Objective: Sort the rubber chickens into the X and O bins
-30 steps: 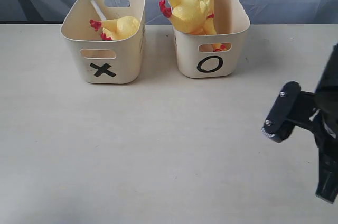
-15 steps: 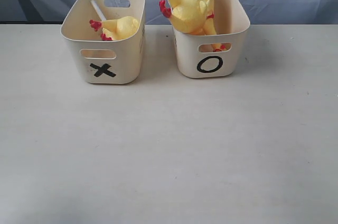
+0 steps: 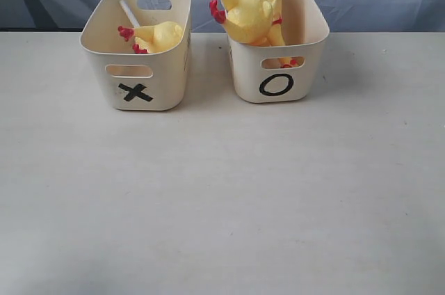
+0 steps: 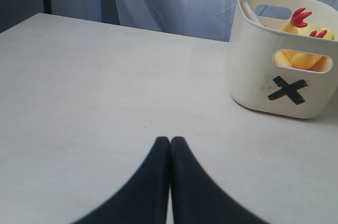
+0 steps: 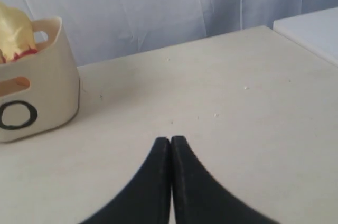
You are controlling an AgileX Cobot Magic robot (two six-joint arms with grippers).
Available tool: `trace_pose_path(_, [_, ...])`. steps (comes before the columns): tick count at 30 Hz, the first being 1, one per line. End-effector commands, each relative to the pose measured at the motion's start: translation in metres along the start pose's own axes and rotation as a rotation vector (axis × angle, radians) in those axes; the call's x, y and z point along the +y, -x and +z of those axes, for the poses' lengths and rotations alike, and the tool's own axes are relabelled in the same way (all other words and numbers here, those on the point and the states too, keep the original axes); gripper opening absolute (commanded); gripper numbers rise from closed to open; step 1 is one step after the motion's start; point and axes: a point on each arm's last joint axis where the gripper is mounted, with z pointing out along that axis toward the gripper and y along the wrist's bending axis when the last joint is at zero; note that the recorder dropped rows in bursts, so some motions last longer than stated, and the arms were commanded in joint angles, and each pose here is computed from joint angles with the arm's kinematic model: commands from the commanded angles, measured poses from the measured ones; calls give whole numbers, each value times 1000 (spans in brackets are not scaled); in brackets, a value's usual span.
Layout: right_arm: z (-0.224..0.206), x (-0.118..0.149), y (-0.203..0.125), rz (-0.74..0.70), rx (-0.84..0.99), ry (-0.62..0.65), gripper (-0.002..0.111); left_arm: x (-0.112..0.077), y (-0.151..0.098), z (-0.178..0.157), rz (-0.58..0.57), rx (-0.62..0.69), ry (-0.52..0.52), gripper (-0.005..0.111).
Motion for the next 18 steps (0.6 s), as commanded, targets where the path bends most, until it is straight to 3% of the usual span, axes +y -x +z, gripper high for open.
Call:
trace_pose_path(1, [1, -1, -7, -44, 33, -9, -1, -1, 2, -1, -3, -16, -10, 0])
trace_pose_path(18, [1, 4, -7, -86, 35, 50, -1, -1, 2, -1, -3, -16, -10, 0])
